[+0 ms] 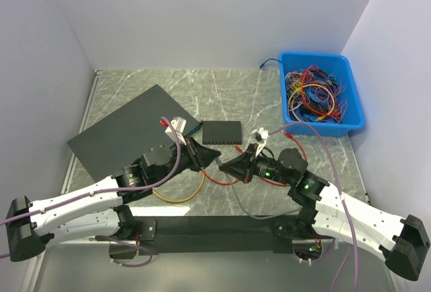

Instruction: Insert the plug into the switch port

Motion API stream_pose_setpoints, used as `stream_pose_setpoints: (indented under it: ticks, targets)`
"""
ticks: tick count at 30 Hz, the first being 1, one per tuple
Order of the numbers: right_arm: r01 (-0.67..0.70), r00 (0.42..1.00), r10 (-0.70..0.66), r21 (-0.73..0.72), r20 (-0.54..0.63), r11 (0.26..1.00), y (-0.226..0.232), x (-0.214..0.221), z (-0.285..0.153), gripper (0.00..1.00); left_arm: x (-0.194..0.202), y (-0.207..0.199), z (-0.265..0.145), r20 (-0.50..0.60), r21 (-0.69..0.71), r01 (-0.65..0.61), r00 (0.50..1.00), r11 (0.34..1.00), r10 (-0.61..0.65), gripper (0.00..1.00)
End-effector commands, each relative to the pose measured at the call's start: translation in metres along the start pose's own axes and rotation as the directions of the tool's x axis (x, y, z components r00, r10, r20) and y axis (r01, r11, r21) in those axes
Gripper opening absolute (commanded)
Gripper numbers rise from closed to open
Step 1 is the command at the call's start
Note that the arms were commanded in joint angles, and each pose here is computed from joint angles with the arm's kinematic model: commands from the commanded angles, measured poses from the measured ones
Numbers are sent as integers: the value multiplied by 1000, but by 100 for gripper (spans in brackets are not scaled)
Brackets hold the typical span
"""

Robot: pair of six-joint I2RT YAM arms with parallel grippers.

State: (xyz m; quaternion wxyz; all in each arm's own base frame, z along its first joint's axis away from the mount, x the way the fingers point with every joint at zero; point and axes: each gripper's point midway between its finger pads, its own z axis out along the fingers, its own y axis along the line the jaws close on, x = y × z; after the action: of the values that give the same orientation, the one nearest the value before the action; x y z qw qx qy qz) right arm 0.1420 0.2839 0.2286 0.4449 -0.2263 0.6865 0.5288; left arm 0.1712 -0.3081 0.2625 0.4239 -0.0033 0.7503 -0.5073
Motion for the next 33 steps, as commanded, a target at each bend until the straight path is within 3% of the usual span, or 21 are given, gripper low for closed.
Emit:
stream_pose_setpoints:
  ticks: [1,6,9,11,12,16,25,33]
  targets:
    - [28,993,-27,-15,115,999,11,-34,4,0,4,-1,0,-17,10,-11,1000,1000,11,15]
    - [29,991,-27,-13,129,999,12,-38,4,0,4,-1,0,-17,4,-13,1000,1000,13,0]
    - [38,990,-39,9,134,999,11,-43,4,1,4,0,1,-20,-1,-14,1000,1000,14,0]
    - [54,989,-62,60,137,997,5,-49,4,20,4,2,2,-20,-13,-15,1000,1000,15,0]
    - [64,987,-74,71,140,995,6,-52,3,35,4,3,2,-19,-20,-13,1000,1000,12,1]
    - [105,978,-128,140,166,985,3,-68,-5,50,1,4,1,-13,-34,-10,1000,999,10,0]
    - [128,985,-144,154,98,980,3,-55,-1,44,3,3,2,-20,-26,-3,1000,1000,3,0]
    - [186,982,-186,189,-17,964,5,-18,7,38,1,2,4,-15,-36,-5,1000,999,4,0]
